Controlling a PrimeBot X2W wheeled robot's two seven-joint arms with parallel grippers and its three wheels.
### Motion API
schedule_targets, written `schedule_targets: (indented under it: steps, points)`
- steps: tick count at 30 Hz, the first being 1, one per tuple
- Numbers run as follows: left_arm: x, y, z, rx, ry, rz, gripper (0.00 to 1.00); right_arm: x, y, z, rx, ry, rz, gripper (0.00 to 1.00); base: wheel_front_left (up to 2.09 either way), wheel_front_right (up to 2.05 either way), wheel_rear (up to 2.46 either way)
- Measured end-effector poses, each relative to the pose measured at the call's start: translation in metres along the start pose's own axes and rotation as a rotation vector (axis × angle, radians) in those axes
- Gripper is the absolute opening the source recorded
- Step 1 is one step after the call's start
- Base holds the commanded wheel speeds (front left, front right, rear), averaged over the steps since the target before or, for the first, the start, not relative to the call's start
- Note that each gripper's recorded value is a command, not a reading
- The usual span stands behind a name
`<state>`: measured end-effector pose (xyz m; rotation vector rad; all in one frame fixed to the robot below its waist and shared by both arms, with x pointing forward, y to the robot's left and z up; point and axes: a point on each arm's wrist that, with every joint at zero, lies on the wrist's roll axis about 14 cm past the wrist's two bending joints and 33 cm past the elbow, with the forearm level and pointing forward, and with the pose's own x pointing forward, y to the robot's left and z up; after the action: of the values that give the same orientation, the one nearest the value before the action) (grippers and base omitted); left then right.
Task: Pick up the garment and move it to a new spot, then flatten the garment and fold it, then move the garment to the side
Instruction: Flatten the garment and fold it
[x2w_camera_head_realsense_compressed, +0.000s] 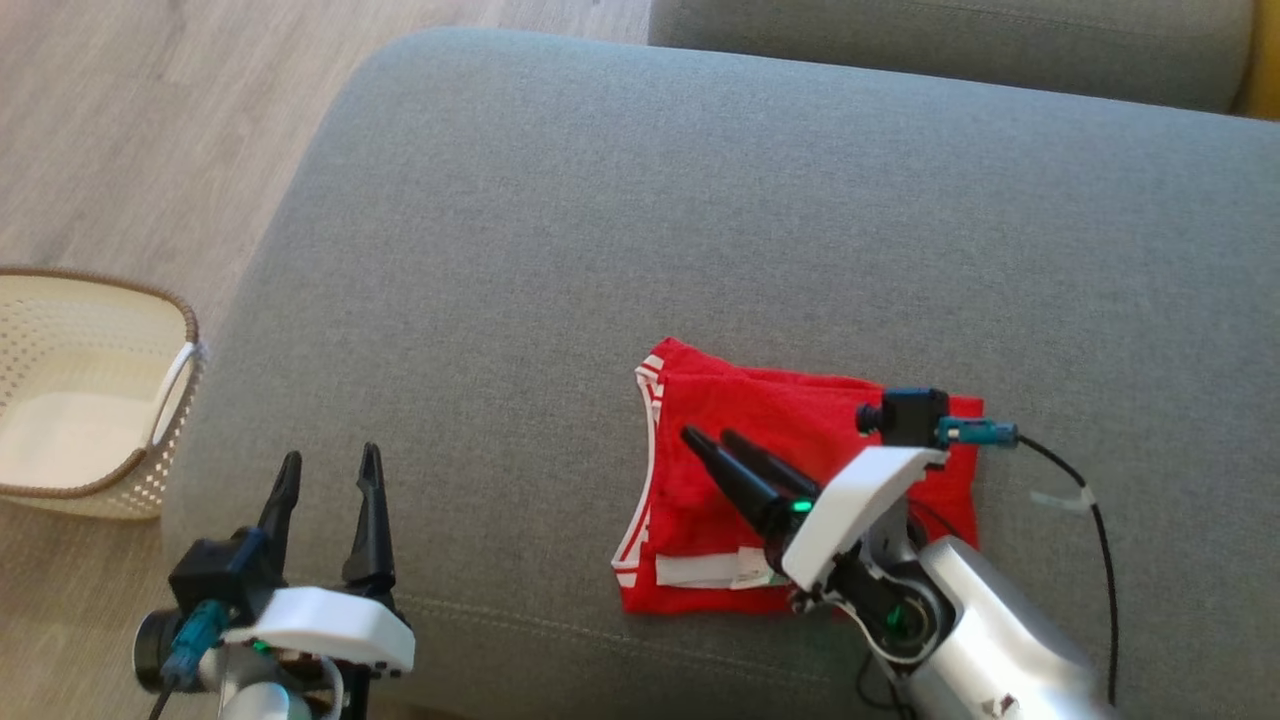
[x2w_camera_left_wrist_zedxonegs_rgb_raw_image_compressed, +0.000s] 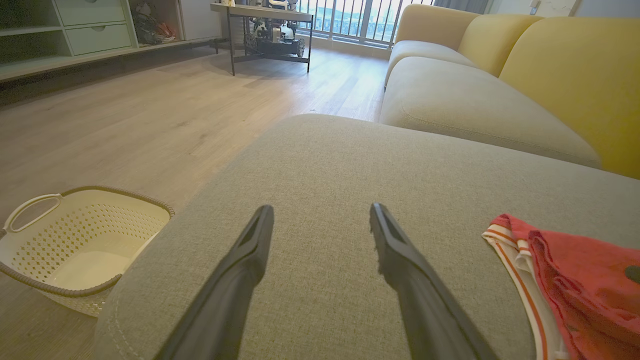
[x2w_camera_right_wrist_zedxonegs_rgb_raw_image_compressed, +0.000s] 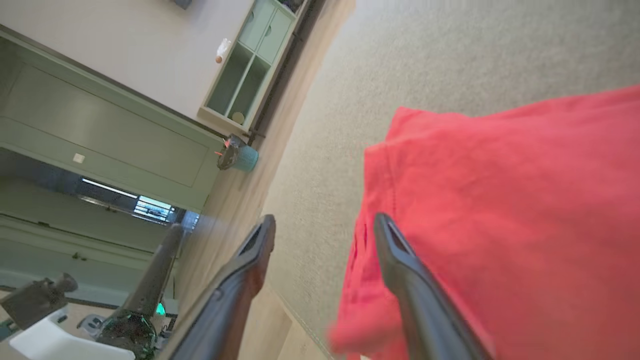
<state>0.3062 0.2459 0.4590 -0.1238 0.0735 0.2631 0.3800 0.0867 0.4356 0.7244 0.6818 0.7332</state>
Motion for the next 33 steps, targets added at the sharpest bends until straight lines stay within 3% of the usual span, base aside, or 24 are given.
schedule_targets:
  steps: [10, 17, 20, 27, 30, 33]
  points:
    - [0.005, -0.011, 0.004, 0.0, -0.014, -0.038, 1.0, -0.009, 0.014, 0.072, -0.001, -0.24, 0.026, 1.0, 0.0, 0.0, 0.0]
    - [0.01, -0.019, 0.012, 0.0, -0.044, -0.066, 1.0, -0.049, -0.001, 0.143, -0.23, -0.469, -0.069, 1.0, 0.0, 0.0, 0.0]
    - [0.013, -0.025, 0.019, -0.002, -0.063, -0.085, 1.0, -0.078, -0.007, 0.172, -0.444, -0.552, -0.136, 1.0, 0.0, 0.0, 0.0]
    - [0.02, -0.04, 0.028, -0.031, -0.092, -0.125, 1.0, -0.128, -0.042, 0.168, -0.62, -0.622, -0.306, 1.0, 0.0, 0.0, 0.0]
    - [0.023, -0.047, 0.032, -0.034, -0.102, -0.143, 1.0, -0.155, -0.057, 0.167, -0.612, -0.689, -0.377, 1.0, 0.0, 0.0, 0.0]
    - [0.025, -0.053, 0.036, -0.043, -0.115, -0.157, 1.0, -0.172, -0.061, 0.165, -0.703, -0.711, -0.43, 1.0, 0.0, 0.0, 0.0]
